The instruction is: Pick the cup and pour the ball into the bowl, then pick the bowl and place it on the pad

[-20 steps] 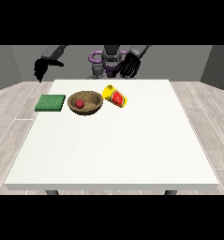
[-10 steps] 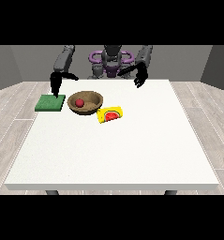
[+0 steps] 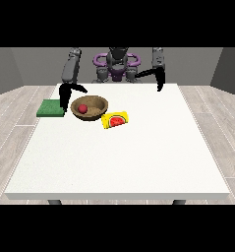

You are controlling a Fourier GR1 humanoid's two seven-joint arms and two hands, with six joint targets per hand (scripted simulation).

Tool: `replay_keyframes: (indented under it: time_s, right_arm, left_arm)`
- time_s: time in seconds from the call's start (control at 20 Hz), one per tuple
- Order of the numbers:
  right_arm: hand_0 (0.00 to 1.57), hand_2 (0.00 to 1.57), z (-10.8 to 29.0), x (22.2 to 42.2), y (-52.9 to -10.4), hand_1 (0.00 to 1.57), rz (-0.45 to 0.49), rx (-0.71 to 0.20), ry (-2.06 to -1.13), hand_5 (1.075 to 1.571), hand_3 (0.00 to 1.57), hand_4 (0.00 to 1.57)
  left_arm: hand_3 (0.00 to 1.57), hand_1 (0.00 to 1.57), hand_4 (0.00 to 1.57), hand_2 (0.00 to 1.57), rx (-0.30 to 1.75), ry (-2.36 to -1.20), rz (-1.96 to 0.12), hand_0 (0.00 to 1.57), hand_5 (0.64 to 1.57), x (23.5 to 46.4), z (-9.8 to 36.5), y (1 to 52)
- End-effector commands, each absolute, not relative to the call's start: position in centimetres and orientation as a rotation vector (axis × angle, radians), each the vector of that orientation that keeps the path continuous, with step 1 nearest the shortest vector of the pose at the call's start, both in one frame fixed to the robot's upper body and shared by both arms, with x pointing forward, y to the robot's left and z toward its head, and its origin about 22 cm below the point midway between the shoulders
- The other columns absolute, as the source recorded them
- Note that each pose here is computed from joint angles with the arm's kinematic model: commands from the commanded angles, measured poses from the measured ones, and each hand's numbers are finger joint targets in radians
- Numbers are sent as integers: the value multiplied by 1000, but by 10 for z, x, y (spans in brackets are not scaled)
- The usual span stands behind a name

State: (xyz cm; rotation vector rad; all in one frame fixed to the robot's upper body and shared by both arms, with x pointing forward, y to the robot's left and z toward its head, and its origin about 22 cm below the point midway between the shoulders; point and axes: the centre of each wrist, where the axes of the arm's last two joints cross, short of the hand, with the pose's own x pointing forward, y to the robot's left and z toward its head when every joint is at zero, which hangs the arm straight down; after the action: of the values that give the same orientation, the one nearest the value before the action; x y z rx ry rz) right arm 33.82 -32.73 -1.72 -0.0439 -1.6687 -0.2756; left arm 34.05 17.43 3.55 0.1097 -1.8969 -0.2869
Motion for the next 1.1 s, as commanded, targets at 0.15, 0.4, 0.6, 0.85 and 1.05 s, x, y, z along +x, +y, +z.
replay_keyframes:
  time_s: [0.15, 0.4, 0.6, 0.85, 1.05]
  right_arm:
    - [0, 0, -24, 355, -324, 0, -300, -56, -1640, 1563, 0, 189]
    - [0, 0, -38, 350, -331, 0, -287, -72, -1684, 1563, 0, 93]
    - [0, 0, -55, 348, -313, 0, -292, -67, -1660, 1562, 0, 64]
    - [1453, 1571, -88, 315, -330, 1453, -393, -227, -1426, 1512, 0, 468]
    - [1571, 1571, -86, 309, -341, 1571, -160, -537, -1401, 1536, 1570, 920]
  left_arm:
    - [0, 0, 0, 0, 85, -1931, -279, 0, 1566, 345, 69, 186]
    - [0, 0, 0, 0, 109, -1964, -293, 0, 1566, 337, 66, 206]
    - [0, 0, 0, 0, 63, -1933, -324, 0, 1565, 325, 76, 186]
    - [0, 0, 80, 0, 70, -2036, -322, 0, 1571, 329, 85, 197]
    - [0, 0, 568, 0, 6, -2070, -345, 0, 1549, 334, 102, 173]
